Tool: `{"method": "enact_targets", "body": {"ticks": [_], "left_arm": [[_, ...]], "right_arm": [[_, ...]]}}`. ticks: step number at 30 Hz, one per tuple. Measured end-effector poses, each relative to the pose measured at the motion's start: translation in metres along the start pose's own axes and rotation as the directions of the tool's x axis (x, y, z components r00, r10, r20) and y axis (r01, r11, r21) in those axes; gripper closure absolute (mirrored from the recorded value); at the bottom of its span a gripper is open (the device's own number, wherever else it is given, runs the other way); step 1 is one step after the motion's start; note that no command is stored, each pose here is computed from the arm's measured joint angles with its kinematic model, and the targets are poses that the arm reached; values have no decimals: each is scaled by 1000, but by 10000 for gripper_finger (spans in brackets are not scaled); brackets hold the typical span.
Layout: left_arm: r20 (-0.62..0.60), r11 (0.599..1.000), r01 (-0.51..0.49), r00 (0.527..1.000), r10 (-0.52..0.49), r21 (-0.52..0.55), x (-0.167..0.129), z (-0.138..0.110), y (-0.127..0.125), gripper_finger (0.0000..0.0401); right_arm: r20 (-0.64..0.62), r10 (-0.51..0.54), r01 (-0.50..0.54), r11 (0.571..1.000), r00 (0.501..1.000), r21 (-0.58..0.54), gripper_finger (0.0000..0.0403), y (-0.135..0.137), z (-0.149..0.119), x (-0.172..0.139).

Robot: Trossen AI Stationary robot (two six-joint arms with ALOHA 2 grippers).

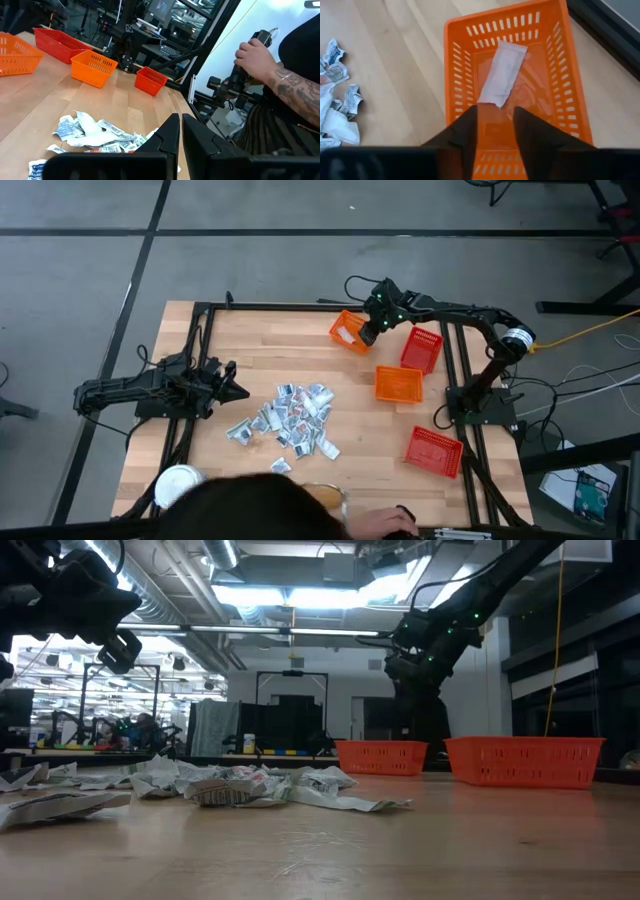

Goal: Pick & Place First Aid Supplies
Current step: Put the green bandage pack into the top orange bin

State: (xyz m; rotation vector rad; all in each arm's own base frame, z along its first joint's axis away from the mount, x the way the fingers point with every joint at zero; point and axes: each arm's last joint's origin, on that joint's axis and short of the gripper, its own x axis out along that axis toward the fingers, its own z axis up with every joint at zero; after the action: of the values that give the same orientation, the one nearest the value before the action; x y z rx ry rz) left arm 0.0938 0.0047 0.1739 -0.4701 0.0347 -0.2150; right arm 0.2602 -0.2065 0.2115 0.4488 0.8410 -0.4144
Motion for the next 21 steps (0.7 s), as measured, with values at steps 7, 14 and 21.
{"method": "enact_targets", "body": {"ticks": [7, 14, 21], "left_arm": [[0, 1000, 0, 1000, 0, 0, 0, 0, 0, 386], [0, 1000, 0, 1000, 0, 0, 0, 0, 0, 385], [0, 1000, 0, 1000, 0, 0, 0, 0, 0, 386]], "right_arm": [[59, -108, 117, 979, 992, -166, 208, 12, 17, -6], [102, -165, 187, 943, 981, -274, 202, 28, 28, -10], [151, -179, 221, 915, 972, -339, 210, 59, 31, -8]]}}
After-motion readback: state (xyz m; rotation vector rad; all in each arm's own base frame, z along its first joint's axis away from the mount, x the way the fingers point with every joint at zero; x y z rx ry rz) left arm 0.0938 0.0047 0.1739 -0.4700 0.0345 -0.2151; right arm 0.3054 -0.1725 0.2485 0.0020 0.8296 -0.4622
